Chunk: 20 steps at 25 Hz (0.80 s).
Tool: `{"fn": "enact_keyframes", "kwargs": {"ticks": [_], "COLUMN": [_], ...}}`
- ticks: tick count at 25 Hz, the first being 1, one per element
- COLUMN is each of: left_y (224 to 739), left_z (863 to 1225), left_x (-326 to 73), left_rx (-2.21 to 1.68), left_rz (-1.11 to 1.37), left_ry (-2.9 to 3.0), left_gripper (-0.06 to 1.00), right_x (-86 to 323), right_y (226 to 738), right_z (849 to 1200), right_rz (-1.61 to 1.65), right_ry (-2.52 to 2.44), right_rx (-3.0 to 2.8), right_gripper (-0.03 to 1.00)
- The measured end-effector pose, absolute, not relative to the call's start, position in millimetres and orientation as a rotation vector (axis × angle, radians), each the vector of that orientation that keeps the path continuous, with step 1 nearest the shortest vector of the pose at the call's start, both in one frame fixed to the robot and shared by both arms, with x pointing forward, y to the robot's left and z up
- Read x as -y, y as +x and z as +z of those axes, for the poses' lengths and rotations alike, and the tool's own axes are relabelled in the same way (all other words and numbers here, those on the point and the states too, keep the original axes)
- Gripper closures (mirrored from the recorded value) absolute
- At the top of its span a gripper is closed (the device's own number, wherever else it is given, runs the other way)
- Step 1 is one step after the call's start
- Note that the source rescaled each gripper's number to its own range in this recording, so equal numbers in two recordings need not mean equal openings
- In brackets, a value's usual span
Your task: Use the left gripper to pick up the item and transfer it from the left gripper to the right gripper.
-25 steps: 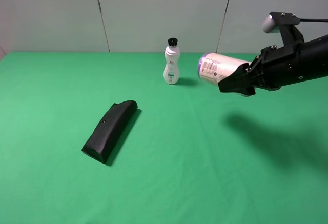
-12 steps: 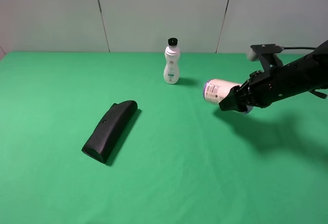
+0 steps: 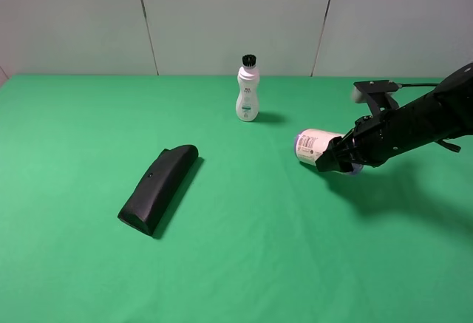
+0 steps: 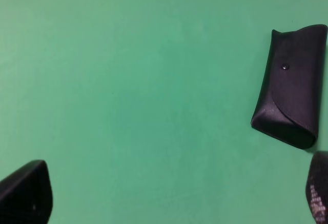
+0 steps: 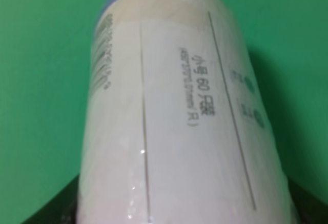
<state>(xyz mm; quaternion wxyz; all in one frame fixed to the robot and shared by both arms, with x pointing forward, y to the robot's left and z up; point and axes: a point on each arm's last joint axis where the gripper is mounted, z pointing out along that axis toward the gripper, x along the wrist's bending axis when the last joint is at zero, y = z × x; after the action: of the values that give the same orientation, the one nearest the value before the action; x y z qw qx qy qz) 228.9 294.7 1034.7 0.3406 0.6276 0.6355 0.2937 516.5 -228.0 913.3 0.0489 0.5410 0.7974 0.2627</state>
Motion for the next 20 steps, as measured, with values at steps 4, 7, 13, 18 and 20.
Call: {"fn": "enact_keyframes", "kwargs": {"ticks": [4, 7, 13, 18, 20], "left_y": [228.9, 228.9, 228.9, 228.9, 228.9], "left_z": [1034.7, 1034.7, 1034.7, 1034.7, 1034.7], "left_x": [-294.7, -294.7, -294.7, -294.7, -294.7], "left_rx": [-1.654, -1.654, -1.654, -1.654, -1.654], "left_rz": [0.764, 0.764, 0.764, 0.764, 0.764], "left_ry": [1.633, 1.633, 1.633, 1.633, 1.633], "left_gripper": [-0.06, -0.06, -0.06, -0.06, -0.06], "right_x": [227.2, 226.9, 227.9, 227.9, 227.9], "right_y": [515.3, 514.7, 513.9, 513.8, 513.8], "right_z": [913.1, 913.0, 912.3, 912.2, 912.2], "right_rz": [0.805, 0.81, 0.784, 0.784, 0.785], "right_ry": [1.664, 1.723, 1.713, 1.717, 1.727], "right_rx": [-2.44, -2.421, -2.433, -2.432, -2.426], "right_gripper": [0.97, 0.27, -0.01, -0.03, -0.03]}}
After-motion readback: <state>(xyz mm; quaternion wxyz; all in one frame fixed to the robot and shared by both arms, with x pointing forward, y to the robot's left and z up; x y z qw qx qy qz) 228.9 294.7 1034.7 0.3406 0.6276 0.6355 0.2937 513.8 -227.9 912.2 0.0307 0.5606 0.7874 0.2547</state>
